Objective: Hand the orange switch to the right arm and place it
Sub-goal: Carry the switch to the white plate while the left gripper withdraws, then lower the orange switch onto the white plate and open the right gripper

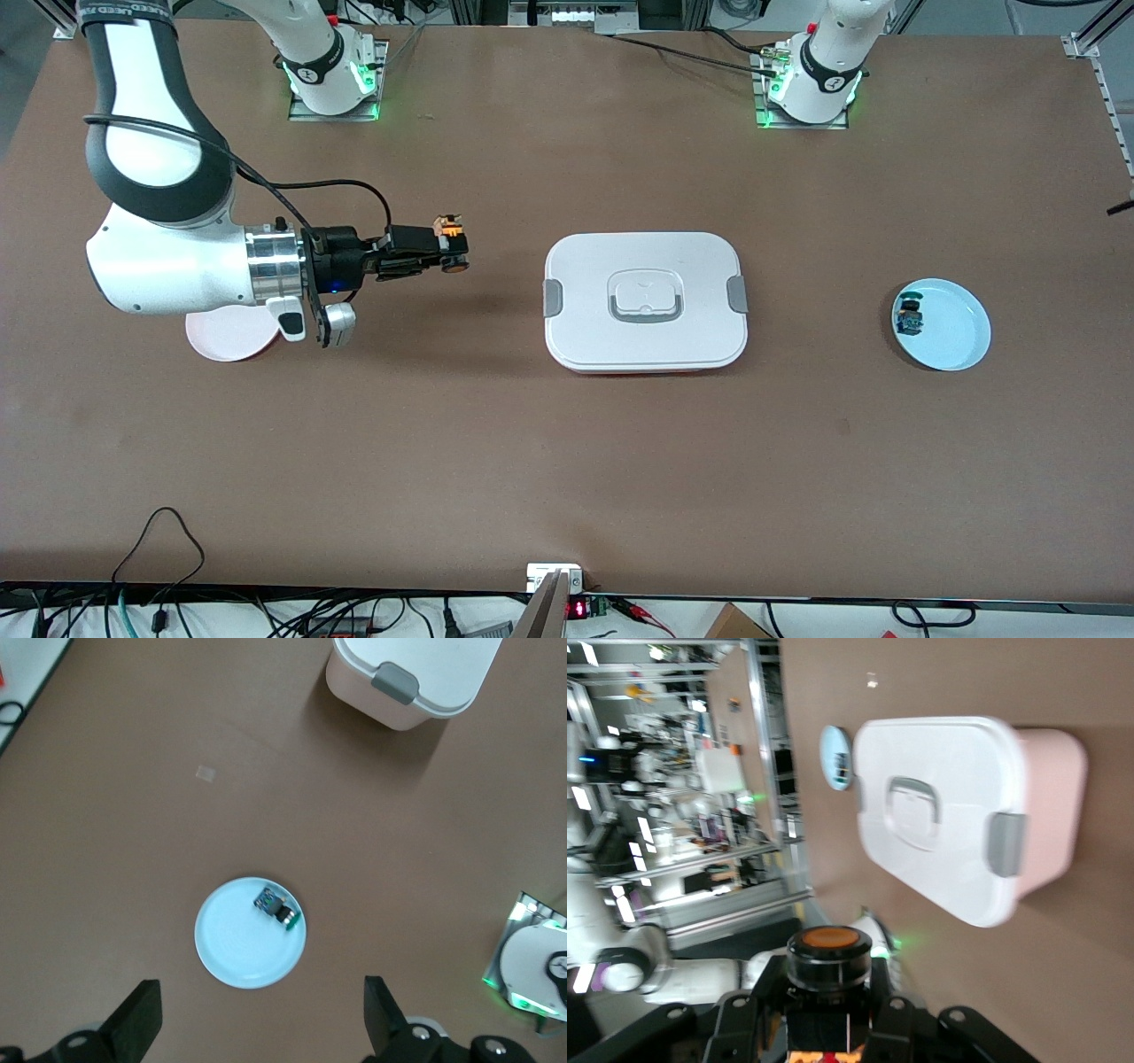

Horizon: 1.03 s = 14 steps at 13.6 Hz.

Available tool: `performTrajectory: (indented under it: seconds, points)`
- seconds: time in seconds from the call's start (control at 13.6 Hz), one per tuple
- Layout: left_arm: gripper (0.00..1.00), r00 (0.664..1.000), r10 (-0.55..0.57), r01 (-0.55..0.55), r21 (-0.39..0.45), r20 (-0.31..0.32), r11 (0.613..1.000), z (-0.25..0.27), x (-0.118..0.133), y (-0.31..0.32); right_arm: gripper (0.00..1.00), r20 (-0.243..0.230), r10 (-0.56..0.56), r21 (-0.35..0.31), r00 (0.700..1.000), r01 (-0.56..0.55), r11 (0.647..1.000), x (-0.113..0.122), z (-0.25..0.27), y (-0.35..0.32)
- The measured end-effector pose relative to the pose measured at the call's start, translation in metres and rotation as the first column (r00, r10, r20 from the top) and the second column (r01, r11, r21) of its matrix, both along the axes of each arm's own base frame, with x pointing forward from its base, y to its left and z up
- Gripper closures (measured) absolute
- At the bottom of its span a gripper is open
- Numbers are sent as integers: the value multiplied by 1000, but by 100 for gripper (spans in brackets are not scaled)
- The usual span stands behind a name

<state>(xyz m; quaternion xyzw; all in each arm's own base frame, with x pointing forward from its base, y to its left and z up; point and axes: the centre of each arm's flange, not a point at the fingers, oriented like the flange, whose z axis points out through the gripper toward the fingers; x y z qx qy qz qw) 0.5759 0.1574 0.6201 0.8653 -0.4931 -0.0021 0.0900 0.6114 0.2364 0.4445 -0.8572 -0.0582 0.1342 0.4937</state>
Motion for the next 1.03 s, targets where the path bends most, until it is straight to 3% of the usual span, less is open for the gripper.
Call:
performTrajectory:
  seconds: [0.22, 0.52, 0.81, 1.03]
  points:
    - [0, 992, 116, -111, 79, -54, 991, 30, -17, -57, 58, 58, 120, -191, 991, -107, 976, -3, -24, -36]
    - [0, 968, 241, -229, 144, -75, 963, 39, -27, -100, 58, 115, 325, -366, 939, -264, 892, -8, -65, -107]
    - [0, 963, 257, -243, 150, -85, 958, 35, -26, -104, 58, 112, 551, -540, 827, -415, 732, -8, -81, -174]
    - [0, 963, 256, -242, 150, -85, 959, 34, -25, -108, 58, 88, 713, -667, 696, -490, 561, -2, -86, -203]
